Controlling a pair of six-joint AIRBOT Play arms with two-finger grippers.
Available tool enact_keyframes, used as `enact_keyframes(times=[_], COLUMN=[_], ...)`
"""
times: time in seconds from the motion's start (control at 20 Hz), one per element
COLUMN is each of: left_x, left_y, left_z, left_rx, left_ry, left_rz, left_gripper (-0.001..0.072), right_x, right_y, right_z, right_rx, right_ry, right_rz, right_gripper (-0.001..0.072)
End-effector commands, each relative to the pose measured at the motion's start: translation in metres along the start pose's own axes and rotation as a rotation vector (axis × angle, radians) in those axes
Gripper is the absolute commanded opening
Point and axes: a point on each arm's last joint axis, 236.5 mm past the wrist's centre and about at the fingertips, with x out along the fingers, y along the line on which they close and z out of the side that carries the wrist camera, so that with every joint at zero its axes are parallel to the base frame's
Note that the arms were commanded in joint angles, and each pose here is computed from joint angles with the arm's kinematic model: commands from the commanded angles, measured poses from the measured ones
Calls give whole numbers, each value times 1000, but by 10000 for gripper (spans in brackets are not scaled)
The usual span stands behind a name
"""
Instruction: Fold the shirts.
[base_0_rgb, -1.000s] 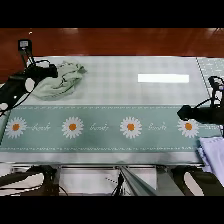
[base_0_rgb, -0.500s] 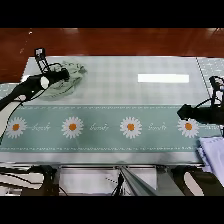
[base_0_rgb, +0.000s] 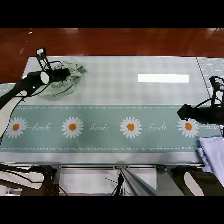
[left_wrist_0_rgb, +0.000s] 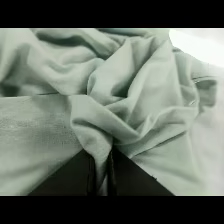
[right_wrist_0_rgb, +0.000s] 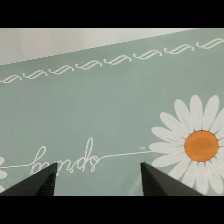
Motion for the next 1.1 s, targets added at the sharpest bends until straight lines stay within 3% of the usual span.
enact_keyframes(times=[0.0, 0.2, 0.35, 0.5, 0.75, 0.9, 1.05], left_x=[-37, -143, -273, -410, -544, -546, -501], left_y=[-22, -76, -135, -178, -220, -258, -293], left_z=[36, 119, 179, 197, 157, 103, 40], left_rx=[5, 85, 176, 217, 277, 343, 407], left_ry=[31, -126, -382, -597, -711, -546, -315], left_rz=[-24, -116, -242, -388, -623, -760, -810], left_gripper=[29, 29, 28, 29, 29, 29, 29], right_x=[0, 0, 0, 0, -2, -5, -10], right_y=[-1, -4, -11, -16, -26, -43, -61], right_z=[0, 0, 1, 0, -13, -25, -34], right_rx=[-2, -8, -24, -34, -50, -74, -103], right_ry=[0, -1, -3, 1, 58, 115, 158], right_rz=[-3, -14, -47, -68, -106, -176, -252], right_gripper=[603, 602, 603, 603, 603, 603, 603])
